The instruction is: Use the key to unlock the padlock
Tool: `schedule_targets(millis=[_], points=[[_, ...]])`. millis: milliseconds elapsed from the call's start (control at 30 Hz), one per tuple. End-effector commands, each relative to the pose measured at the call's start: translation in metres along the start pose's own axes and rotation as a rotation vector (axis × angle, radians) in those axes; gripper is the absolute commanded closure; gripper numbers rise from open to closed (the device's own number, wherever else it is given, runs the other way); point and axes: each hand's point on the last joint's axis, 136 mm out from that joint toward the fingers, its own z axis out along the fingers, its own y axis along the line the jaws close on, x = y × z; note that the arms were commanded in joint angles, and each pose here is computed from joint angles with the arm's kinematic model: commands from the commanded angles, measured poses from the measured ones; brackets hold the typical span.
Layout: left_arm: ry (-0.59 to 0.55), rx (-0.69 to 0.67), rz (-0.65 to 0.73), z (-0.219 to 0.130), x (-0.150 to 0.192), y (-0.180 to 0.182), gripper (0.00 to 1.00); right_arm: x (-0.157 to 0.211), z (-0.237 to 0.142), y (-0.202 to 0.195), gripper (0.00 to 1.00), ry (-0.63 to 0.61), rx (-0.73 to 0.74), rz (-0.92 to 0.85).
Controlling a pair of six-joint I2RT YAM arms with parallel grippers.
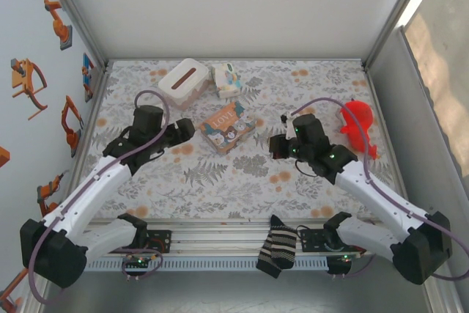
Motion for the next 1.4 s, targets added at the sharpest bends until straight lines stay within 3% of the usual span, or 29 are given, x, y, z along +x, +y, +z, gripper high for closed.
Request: schedule_targets(millis=[0,300,667,733,967,1100,1367], points=[[-0.004,-0.109,0.022,-0.005,0.007,0.028,0.14,0.055,0.007,-0.003,1.00,0.240,0.049,-0.016],[-0.032,-0.128,-0.006,-0.016,0.004,0.041,0.13,0.105,0.063,0.010,1.00,0.423,0.032,0.035],[-0.026,-0.145,-0.023,-0.017,0.005,0.050,0.12,0.128,0.103,0.011,1.00,0.491,0.006,0.094],[-0.030,-0.148,-0.026,-0.018,0.004,0.051,0.12,0.128,0.104,0.010,0.93,0.489,0.012,0.089],[-0.056,-0.161,-0.034,-0.025,0.002,0.057,0.11,0.115,0.097,0.007,0.74,0.446,0.045,0.029],[-0.080,-0.174,-0.037,-0.031,-0.001,0.061,0.09,0.100,0.087,0.003,0.71,0.410,0.081,-0.022],[-0.155,-0.237,-0.045,-0.042,-0.012,0.075,0.05,0.031,0.040,-0.025,0.62,0.138,0.233,-0.151]])
